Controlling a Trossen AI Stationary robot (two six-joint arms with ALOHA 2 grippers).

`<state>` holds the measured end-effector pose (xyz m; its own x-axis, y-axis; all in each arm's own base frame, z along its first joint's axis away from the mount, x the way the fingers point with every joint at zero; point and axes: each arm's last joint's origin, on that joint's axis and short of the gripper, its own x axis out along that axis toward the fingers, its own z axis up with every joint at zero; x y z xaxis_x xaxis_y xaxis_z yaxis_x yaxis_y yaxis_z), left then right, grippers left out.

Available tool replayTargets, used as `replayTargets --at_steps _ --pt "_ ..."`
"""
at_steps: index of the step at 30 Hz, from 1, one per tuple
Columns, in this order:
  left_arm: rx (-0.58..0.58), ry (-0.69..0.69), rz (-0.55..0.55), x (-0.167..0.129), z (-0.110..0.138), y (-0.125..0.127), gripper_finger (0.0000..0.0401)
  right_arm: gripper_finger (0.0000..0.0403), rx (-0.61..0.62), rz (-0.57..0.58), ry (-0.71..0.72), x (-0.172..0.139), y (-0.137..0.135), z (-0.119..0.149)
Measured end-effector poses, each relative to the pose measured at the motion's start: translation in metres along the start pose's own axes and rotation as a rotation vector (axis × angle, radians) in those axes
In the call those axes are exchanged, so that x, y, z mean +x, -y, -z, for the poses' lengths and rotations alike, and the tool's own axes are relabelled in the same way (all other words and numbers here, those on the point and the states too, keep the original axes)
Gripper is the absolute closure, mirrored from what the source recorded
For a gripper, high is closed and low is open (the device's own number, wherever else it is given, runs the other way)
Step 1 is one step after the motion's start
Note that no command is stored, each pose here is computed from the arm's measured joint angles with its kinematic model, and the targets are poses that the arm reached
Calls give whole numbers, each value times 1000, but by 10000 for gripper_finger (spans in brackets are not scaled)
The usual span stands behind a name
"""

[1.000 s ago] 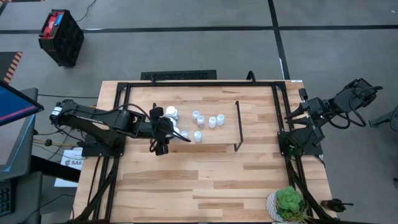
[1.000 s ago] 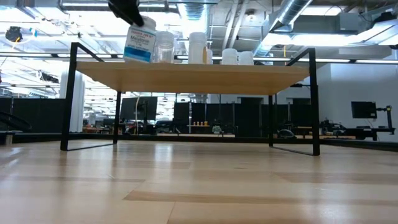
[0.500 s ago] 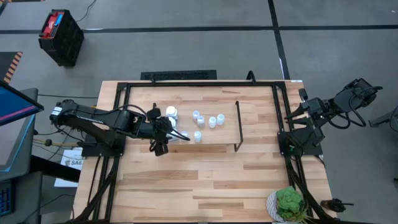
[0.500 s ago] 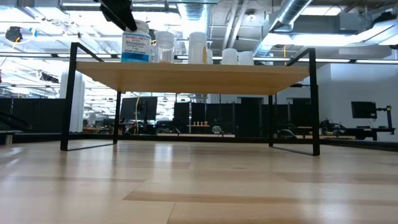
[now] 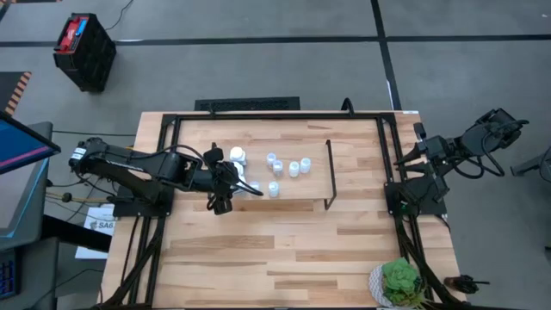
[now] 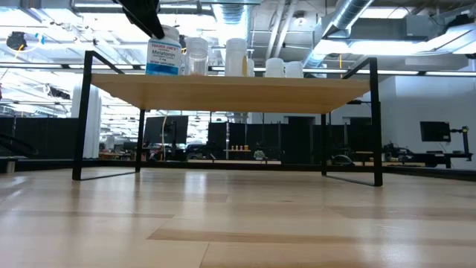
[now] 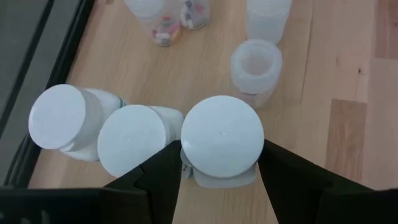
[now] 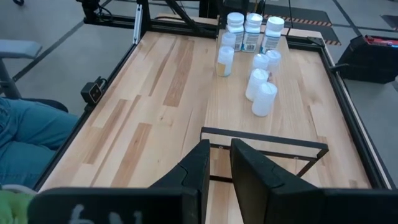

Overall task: Pick and place medicine bottles onto shelf by color
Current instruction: Put the white blue pill bottle on the shelf

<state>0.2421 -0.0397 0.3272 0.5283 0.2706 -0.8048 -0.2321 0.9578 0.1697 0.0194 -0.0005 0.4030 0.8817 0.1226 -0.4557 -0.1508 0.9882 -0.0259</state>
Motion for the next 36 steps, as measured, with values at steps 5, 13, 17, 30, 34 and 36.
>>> replayTargets --at_steps 5,13,17,30,34,36 --pt "-2 0 1 0 0 0 206 317 -8 -3 17 0 0 -2" --pt "-22 0 1 0 0 0 206 317 -40 -23 206 21 -4 25" --pt "-22 1 2 0 0 0 206 317 -99 -14 411 61 -15 57" --pt "-37 24 10 0 -3 1 206 317 -2 339 663 154 -18 149" --pt "-28 36 13 0 -4 1 206 317 -6 424 642 160 -9 155" --pt "-28 36 13 0 -4 1 206 317 -16 447 621 161 -4 156"
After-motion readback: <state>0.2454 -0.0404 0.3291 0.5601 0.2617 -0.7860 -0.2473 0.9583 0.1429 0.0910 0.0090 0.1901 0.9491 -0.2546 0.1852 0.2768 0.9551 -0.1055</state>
